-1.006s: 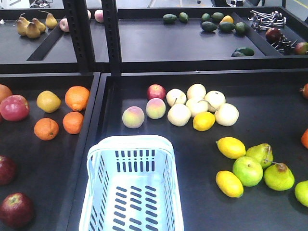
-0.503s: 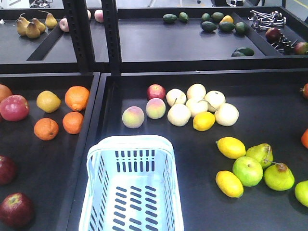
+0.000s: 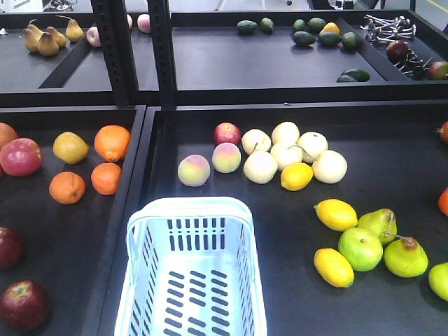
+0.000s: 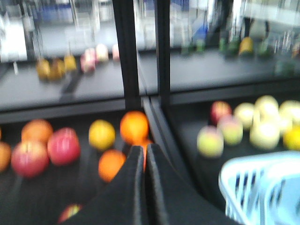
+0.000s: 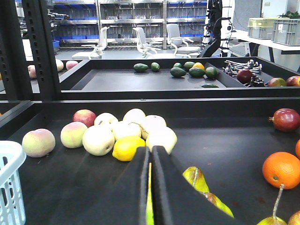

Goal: Pick three apples into basket with both arms

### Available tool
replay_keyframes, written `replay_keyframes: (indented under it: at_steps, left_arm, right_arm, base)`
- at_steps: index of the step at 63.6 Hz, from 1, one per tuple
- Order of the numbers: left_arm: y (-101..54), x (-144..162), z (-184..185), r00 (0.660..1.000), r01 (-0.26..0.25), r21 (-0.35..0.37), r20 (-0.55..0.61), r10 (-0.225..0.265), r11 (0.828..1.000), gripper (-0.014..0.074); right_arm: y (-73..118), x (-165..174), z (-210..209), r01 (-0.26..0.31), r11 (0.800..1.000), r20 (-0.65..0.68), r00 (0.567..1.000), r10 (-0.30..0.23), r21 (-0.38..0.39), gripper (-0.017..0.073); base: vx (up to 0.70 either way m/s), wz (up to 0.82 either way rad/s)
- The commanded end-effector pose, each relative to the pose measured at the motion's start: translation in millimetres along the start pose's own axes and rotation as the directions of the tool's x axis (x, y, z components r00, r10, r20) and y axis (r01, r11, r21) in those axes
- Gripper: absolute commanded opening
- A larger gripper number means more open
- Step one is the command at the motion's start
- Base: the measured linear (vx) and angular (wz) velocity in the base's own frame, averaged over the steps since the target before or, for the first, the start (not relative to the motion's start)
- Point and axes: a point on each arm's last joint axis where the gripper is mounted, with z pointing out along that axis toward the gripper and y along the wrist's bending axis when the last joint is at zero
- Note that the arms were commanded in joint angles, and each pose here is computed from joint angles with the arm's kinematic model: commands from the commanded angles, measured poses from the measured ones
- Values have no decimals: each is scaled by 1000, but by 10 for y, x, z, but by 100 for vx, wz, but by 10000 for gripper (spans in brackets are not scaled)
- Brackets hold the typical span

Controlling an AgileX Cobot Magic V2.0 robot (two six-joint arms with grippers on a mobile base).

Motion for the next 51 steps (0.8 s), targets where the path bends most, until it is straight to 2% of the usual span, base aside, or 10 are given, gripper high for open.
replay_keyframes:
  at_steps: [1, 6, 14, 36, 44, 51]
  left_arm:
    - [4, -274, 131, 995, -26, 8, -94, 27, 1000, -6]
    - [6, -372, 244, 980, -75, 23, -184, 78, 997, -6]
    - [7, -411, 355, 955, -83, 37, -283, 90, 996, -6]
    - [6, -384, 394, 945, -81, 40, -313, 90, 996, 18]
    - [6, -370, 389, 940, -81, 42, -328, 90, 996, 125]
    - [6, -366, 388, 939, -81, 43, -332, 90, 996, 312]
  right_arm:
    - [-1, -29, -3, 8, 1000, 74, 997, -8, 5, -8]
    - [-1, -29, -3, 8, 1000, 74, 997, -8, 5, -8]
    - [-1, -29, -3, 8, 1000, 74, 997, -8, 5, -8]
    - [-1, -29, -3, 8, 1000, 74, 997, -8, 5, -8]
    - [-1, -29, -3, 8, 1000, 74, 997, -8, 5, -8]
    - [-1, -29, -3, 8, 1000, 74, 997, -8, 5, -8]
  base:
    - [0, 0]
    - [0, 0]
    - [0, 0]
    - [0, 0]
    - [0, 0]
    - [0, 0]
